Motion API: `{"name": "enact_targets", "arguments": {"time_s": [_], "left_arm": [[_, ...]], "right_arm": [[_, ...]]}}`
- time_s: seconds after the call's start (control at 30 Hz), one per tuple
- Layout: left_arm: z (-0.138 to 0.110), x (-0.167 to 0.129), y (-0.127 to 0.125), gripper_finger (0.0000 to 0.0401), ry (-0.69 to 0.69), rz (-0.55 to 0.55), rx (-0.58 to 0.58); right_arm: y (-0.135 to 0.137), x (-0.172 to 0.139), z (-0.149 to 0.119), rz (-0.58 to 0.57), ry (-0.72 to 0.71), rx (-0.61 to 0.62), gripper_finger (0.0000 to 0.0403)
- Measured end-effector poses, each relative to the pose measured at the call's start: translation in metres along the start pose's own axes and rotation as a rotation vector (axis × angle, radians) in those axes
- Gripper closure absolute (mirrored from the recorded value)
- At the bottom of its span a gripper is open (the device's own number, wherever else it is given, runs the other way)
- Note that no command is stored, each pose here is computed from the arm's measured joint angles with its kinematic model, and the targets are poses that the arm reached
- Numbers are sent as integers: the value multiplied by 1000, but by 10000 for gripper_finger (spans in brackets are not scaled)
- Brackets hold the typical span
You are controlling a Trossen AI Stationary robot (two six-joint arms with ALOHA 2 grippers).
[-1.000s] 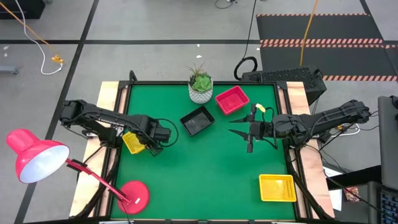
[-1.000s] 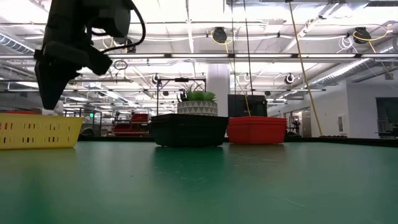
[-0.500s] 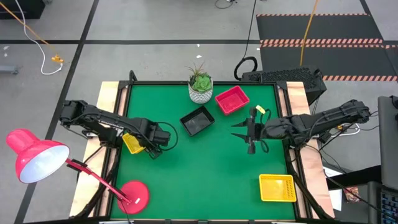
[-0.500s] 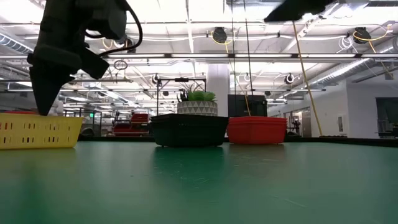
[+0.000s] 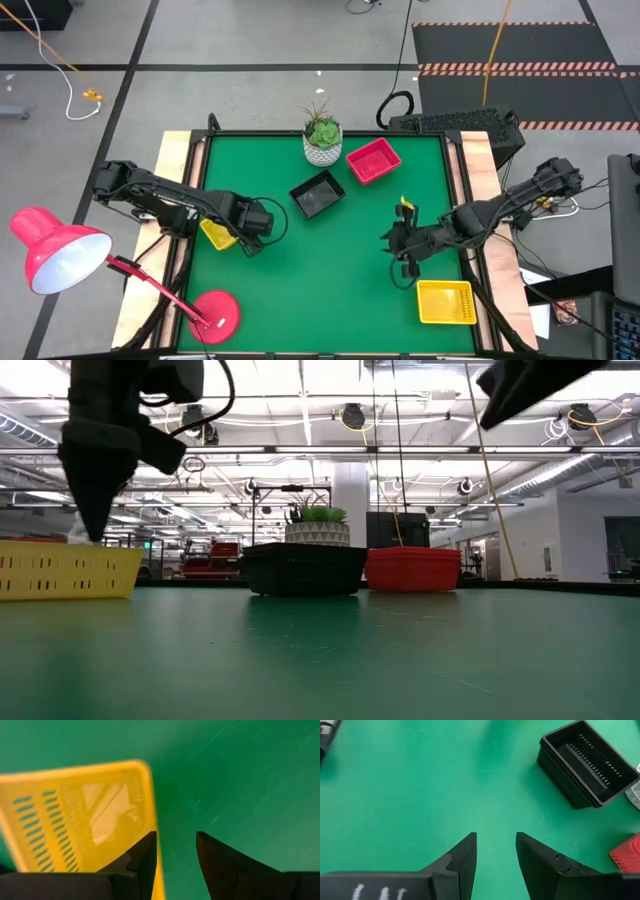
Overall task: Stack baskets by color
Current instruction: Stack the top left yellow bin on the bottom yellow bin
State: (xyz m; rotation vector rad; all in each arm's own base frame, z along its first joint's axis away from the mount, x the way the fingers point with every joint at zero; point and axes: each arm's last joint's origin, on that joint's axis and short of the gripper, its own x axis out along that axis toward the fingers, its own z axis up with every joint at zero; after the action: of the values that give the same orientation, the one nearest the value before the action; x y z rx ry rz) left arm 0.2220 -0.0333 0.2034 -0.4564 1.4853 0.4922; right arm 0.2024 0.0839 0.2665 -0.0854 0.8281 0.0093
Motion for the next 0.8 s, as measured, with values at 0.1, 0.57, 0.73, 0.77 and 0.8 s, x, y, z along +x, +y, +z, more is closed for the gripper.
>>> {"name": "enact_targets", "arguments": {"time_s": [0.1, 0.57, 0.73, 0.77, 0.8], "left_arm": [[-5, -1, 4, 261, 45, 39, -28], [-17, 23, 6, 261, 68, 49, -55], [-20, 26, 5, 280, 59, 63, -37], [-20, 26, 4, 294, 50, 57, -28], [-19, 26, 3, 311, 40, 45, -18]], "right_arm": [[10, -5, 13, 11, 38, -14, 273], [28, -12, 12, 26, 126, 25, 273], [27, -13, 7, 8, 167, 29, 273], [26, -13, 7, 5, 174, 28, 273], [26, -13, 6, 2, 181, 29, 273]]}}
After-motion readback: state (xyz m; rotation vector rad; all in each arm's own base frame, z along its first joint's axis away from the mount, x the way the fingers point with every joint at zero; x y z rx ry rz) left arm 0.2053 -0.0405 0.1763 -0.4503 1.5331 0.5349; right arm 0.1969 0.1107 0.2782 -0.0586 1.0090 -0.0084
